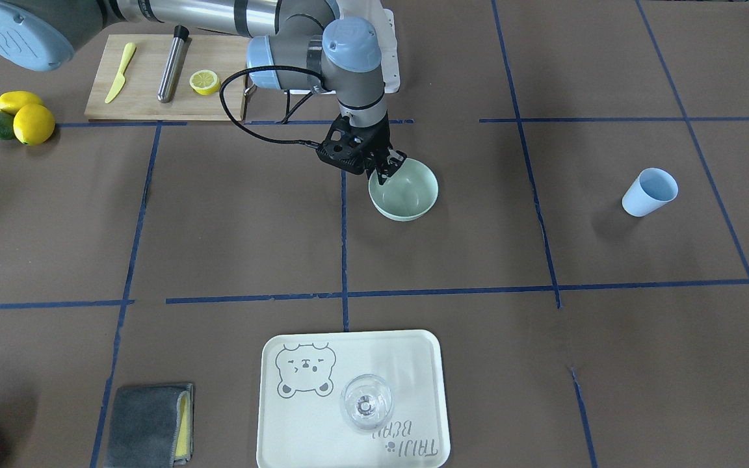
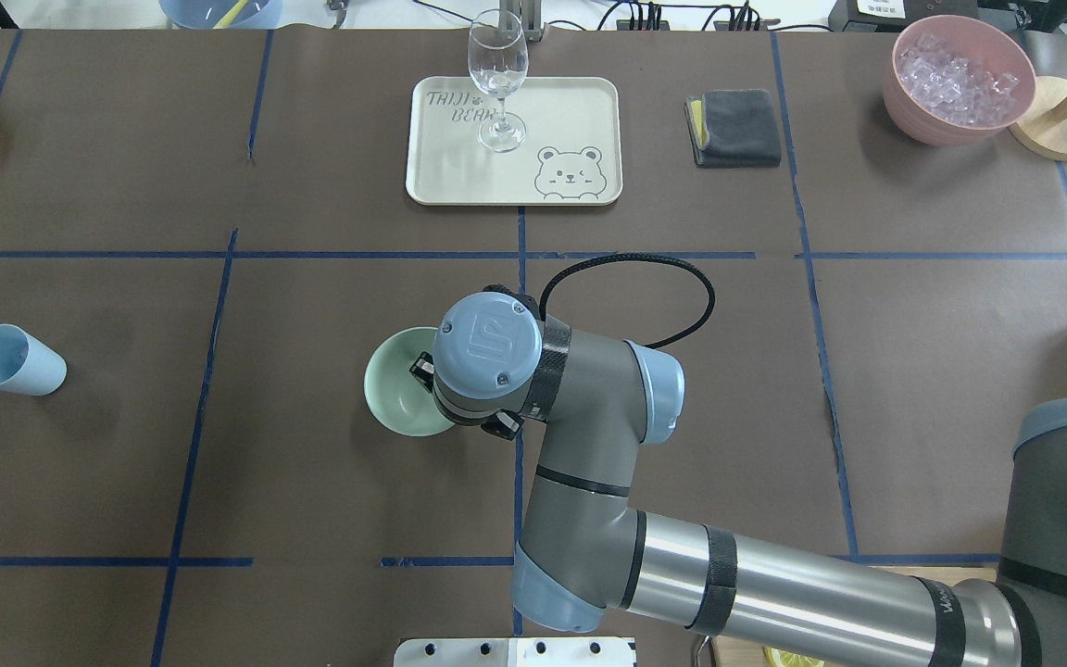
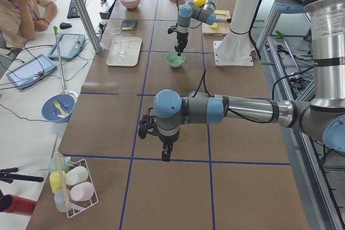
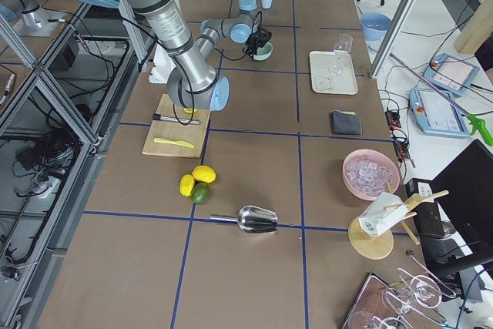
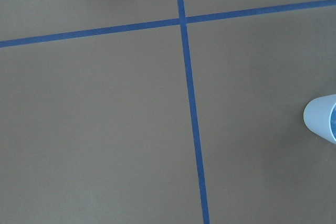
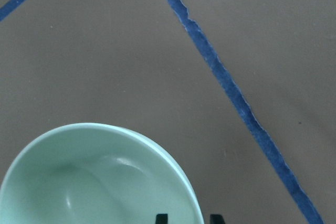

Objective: Pour ice into bowl

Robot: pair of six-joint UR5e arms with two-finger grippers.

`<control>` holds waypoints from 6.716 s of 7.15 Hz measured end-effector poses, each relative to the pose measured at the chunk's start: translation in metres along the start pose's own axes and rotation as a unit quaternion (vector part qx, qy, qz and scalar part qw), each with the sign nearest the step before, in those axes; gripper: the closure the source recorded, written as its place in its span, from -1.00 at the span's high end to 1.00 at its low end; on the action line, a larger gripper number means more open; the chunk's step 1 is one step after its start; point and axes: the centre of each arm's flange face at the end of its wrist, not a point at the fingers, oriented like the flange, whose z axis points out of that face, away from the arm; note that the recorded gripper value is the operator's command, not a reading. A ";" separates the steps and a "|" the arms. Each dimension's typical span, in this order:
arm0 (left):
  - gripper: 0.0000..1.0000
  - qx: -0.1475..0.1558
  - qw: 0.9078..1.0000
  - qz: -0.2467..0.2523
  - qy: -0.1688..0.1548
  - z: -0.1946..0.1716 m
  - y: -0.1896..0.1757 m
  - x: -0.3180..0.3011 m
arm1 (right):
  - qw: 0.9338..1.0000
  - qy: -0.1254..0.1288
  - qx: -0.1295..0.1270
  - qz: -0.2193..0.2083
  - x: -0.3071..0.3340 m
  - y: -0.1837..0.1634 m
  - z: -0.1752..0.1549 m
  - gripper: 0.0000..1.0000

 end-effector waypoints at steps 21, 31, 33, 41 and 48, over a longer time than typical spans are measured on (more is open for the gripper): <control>0.85 0.237 0.968 -0.076 -0.038 0.186 0.102 0.291 | 0.998 -0.023 -0.036 -0.041 0.169 -0.225 -0.148 1.00; 1.00 0.519 0.842 -0.122 -0.080 0.250 0.114 0.277 | 0.998 -0.022 -0.037 -0.043 0.170 -0.224 -0.147 1.00; 1.00 0.538 0.830 -0.113 -0.092 0.271 0.110 0.274 | 0.998 -0.023 -0.037 -0.043 0.169 -0.223 -0.148 1.00; 1.00 0.555 0.818 -0.097 -0.113 0.332 0.102 0.278 | 0.998 -0.030 -0.038 -0.047 0.166 -0.219 -0.154 1.00; 0.99 0.571 0.804 -0.125 -0.111 0.328 0.085 0.260 | 0.998 -0.030 -0.038 -0.048 0.167 -0.218 -0.155 1.00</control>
